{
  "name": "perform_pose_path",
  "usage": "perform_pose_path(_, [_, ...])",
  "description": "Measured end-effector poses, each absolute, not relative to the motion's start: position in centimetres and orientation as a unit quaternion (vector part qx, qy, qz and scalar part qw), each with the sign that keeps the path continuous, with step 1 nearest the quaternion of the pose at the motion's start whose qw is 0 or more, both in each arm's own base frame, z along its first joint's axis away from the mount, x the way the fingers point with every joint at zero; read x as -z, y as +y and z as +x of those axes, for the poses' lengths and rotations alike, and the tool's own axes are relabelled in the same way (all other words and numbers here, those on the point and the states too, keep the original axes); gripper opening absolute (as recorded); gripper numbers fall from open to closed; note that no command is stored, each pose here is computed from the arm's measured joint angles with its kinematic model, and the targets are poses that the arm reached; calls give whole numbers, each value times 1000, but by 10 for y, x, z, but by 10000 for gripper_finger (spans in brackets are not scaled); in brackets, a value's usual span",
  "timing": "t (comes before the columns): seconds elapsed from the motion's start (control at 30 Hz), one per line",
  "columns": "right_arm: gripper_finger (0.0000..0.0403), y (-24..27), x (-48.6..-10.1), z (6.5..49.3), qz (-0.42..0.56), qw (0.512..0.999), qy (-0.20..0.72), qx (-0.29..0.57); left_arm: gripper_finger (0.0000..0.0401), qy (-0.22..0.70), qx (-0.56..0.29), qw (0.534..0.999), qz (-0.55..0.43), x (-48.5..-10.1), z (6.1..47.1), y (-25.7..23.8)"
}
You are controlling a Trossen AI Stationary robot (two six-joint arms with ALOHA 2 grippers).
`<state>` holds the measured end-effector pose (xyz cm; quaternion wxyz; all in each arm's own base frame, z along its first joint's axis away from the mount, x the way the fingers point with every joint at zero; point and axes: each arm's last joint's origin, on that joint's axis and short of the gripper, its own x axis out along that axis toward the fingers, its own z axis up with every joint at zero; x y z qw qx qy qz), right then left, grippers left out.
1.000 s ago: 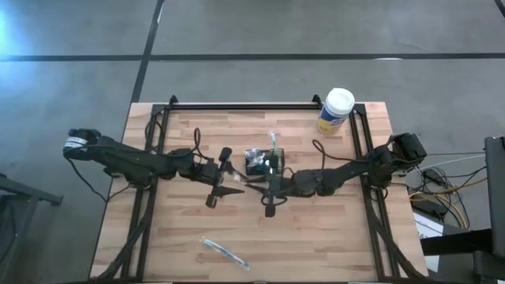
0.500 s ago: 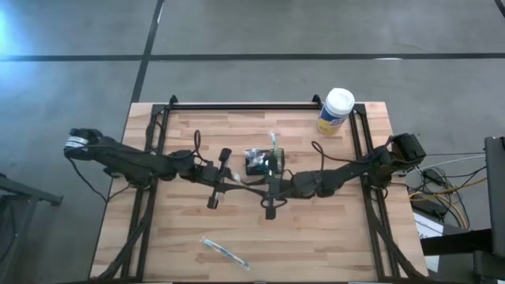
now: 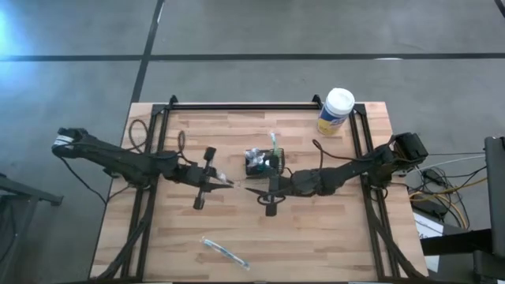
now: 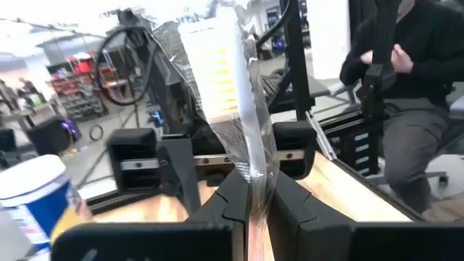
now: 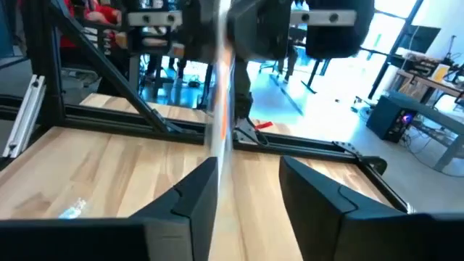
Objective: Pick & Place toothbrushing station
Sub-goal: Put the orange toothbrush into the wire organizer
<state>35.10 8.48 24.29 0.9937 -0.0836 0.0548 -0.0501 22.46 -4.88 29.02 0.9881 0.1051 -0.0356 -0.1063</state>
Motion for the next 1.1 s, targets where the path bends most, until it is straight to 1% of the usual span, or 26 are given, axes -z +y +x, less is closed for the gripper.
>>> perform_pose_path(0.17, [155, 87, -242, 349, -84, 993, 68, 45, 24, -80, 99, 987, 98, -282, 191, -44])
perform_pose_path(0.27, [157, 87, -243, 348, -84, 993, 69, 44, 24, -95, 78, 989, 78, -266, 170, -38])
perform_pose_path(0.4, [154, 87, -242, 348, -73, 994, 72, 42, 24, -115, 60, 990, 53, -245, 149, -32])
perform_pose_path(0.53, [147, 87, -242, 348, -71, 994, 71, 42, 24, -128, 47, 990, 42, -231, 137, -28])
perform_pose_path(0.63, [143, 86, -243, 348, -69, 994, 68, 43, 24, -134, 45, 989, 38, -229, 133, -27])
perform_pose_path(0.77, [143, 81, -244, 350, -38, 996, 67, 47, 24, -132, 44, 989, 41, -230, 135, -28])
perform_pose_path(0.9, [154, 70, -254, 358, -11, 997, 74, 14, 24, -123, 56, 989, 63, -230, 142, -30])
perform_pose_path(1.1, [180, 62, -274, 368, -22, 995, 95, 20, 24, -126, 59, 986, 91, -237, 157, -36])
